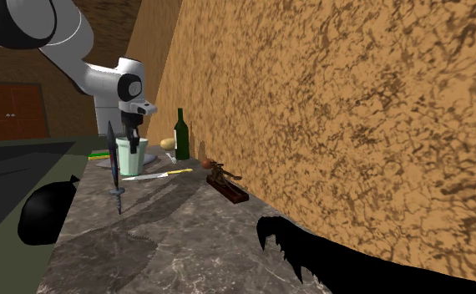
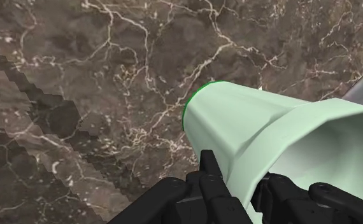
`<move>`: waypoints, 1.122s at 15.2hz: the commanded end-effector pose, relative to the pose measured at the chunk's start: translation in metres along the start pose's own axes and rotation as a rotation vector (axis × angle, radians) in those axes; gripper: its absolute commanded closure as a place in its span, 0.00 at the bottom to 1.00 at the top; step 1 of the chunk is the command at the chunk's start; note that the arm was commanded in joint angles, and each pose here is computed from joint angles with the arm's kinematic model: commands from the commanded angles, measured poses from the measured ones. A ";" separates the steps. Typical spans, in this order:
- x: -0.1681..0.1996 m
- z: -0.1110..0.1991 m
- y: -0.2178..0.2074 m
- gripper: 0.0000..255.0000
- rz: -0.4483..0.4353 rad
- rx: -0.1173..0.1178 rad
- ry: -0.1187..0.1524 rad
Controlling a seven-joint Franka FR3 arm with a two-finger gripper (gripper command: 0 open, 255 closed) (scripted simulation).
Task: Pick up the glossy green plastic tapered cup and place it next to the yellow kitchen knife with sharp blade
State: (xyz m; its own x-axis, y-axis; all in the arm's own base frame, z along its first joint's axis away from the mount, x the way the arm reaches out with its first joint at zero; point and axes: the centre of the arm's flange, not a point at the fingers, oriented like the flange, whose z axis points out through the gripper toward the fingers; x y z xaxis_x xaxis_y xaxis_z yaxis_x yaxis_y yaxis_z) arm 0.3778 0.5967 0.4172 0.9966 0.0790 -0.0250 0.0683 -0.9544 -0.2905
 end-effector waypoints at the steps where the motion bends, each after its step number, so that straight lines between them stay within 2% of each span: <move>1: -0.001 0.010 0.004 1.00 0.000 0.001 0.001; 6: 0.000 0.035 0.011 1.00 0.000 0.001 0.001; 14: 0.000 0.037 0.012 1.00 0.000 0.001 0.001; 15: 0.000 0.037 0.012 0.00 0.000 0.001 0.001; 17: 0.000 0.037 0.012 0.00 0.000 0.001 0.001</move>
State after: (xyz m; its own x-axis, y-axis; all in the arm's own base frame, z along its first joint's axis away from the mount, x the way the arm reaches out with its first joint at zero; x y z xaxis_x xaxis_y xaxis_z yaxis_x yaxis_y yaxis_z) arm 0.3765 0.5959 0.3786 0.9966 0.0788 -0.0240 0.0684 -0.9541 -0.2916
